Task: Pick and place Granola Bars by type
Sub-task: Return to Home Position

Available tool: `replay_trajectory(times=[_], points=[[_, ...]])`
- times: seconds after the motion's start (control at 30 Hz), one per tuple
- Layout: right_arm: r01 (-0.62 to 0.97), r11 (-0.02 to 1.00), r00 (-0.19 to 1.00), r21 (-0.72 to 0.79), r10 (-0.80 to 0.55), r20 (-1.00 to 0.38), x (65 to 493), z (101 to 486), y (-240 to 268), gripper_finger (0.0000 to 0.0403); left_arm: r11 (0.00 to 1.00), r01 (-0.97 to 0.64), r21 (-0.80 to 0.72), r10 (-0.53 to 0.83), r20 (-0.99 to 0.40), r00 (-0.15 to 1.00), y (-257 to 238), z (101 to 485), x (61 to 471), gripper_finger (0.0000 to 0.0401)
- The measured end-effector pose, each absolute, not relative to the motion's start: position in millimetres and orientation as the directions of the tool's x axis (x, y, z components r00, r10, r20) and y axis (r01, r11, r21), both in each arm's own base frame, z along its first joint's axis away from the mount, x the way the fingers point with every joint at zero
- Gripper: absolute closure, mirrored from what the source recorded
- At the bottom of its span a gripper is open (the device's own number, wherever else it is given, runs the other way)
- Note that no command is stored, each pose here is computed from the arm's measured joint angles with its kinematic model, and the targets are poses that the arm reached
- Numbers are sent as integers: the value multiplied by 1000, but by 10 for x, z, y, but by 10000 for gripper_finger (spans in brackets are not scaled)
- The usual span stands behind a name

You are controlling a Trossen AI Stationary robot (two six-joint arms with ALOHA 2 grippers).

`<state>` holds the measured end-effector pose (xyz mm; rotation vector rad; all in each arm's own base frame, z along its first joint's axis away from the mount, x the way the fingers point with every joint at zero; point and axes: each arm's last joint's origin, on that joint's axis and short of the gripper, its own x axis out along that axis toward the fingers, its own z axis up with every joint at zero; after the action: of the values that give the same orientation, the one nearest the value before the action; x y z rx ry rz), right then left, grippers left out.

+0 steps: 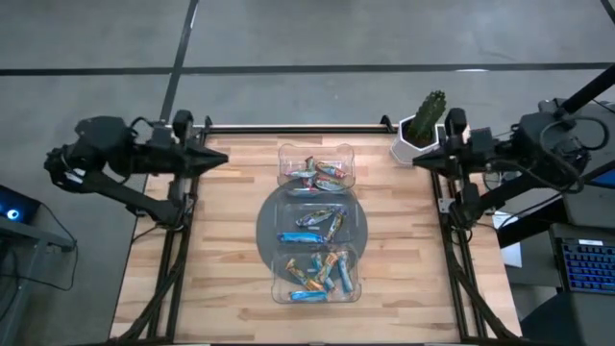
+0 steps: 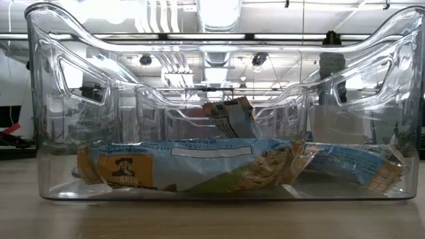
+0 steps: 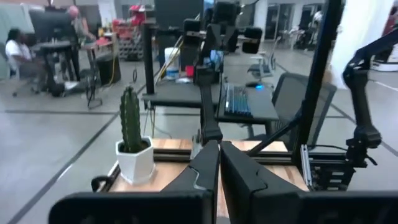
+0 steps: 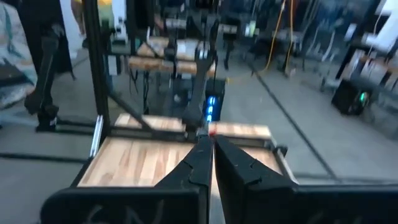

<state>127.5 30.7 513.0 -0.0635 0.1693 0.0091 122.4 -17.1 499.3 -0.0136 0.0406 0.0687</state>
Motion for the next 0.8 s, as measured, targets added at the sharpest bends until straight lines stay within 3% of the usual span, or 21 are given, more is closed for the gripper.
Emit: replay_trajectory(times=[0.47, 0.8], points=[[-15, 998, 1000, -58, 15, 11, 1059, 4904, 243, 395, 992, 112, 51, -113, 23, 993, -213, 4983, 1198, 401], [-14, 997, 1000, -81, 16, 18, 915, 4758, 197, 395, 997, 80, 19, -81, 42, 996, -156, 4734, 1214, 401]])
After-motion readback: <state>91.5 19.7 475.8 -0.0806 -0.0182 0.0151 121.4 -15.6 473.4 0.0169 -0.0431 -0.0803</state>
